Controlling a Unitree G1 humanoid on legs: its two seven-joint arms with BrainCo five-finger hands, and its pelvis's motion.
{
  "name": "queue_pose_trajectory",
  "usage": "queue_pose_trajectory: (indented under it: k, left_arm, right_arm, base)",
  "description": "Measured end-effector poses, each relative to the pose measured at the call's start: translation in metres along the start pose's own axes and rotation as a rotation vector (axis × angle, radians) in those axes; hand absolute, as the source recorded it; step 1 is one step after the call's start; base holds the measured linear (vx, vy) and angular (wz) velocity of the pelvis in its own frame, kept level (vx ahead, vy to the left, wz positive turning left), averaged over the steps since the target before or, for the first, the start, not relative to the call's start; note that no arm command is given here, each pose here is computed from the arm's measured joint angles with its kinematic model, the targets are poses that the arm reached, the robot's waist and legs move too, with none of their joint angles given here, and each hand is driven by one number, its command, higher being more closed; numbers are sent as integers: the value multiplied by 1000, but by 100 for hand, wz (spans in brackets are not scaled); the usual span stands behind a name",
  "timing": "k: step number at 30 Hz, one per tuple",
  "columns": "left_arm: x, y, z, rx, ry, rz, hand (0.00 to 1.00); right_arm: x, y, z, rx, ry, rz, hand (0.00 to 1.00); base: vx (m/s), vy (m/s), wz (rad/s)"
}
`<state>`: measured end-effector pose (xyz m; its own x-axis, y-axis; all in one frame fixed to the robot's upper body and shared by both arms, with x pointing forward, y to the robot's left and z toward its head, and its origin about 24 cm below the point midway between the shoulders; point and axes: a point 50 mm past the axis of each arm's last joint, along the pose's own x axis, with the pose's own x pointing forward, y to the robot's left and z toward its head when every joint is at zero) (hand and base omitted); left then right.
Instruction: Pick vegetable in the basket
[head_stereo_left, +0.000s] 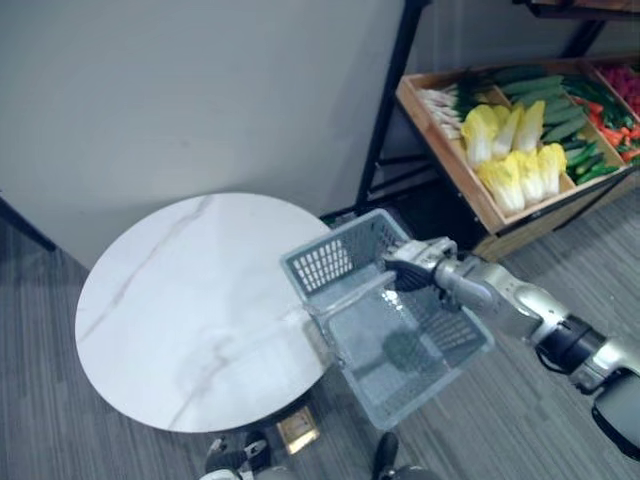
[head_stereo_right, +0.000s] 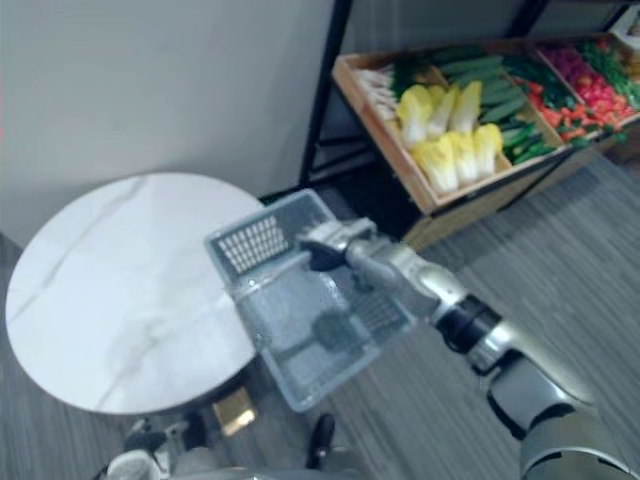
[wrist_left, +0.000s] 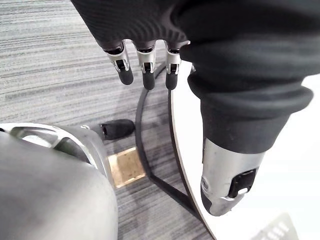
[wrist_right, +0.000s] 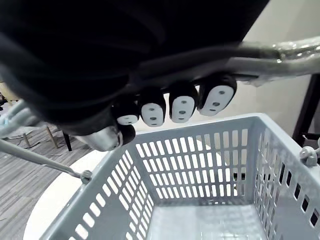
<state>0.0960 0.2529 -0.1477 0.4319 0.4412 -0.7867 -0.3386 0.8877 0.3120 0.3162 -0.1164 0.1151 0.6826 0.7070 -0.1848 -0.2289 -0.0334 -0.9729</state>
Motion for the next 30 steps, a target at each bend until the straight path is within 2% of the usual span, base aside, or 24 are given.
queue_pose_trajectory:
  k: [11,14,17,21,24,25,26,30]
  left_arm:
    - [-8,-3,-27,48,74,-47,0]
    - [-13,-3,-39,56,107,-52,0]
    - [-11,0,-37,74,106,-52,0]
    - [-6,14,-26,140,68,-31,0]
    - [-6,14,-24,129,52,-27,0]
    - [-6,20,-23,129,52,-13,0]
    - [-8,17,-35,113,95,-20,0]
    - [-8,14,-33,123,89,-33,0]
  right_arm:
    - [-71,51,-36,167,234,16,100]
    - [-103,67,-48,246,368,-45,100]
    - [-119,68,-51,248,438,-110,100]
    - [-118,63,-46,229,455,-189,100]
    - [-99,64,-39,235,417,-189,100]
    - [-89,59,-37,219,381,-193,100]
    - [-80,53,-36,213,358,-214,100]
    - [-65,29,-37,162,307,-267,100]
  base:
    - [6,2,-1]
    - [8,60,3]
    - [-24,84,-10]
    - [-31,125,-72]
    - [1,151,-129]
    - [-130,36,-200]
    - [-170,32,-205]
    - [-89,68,-159]
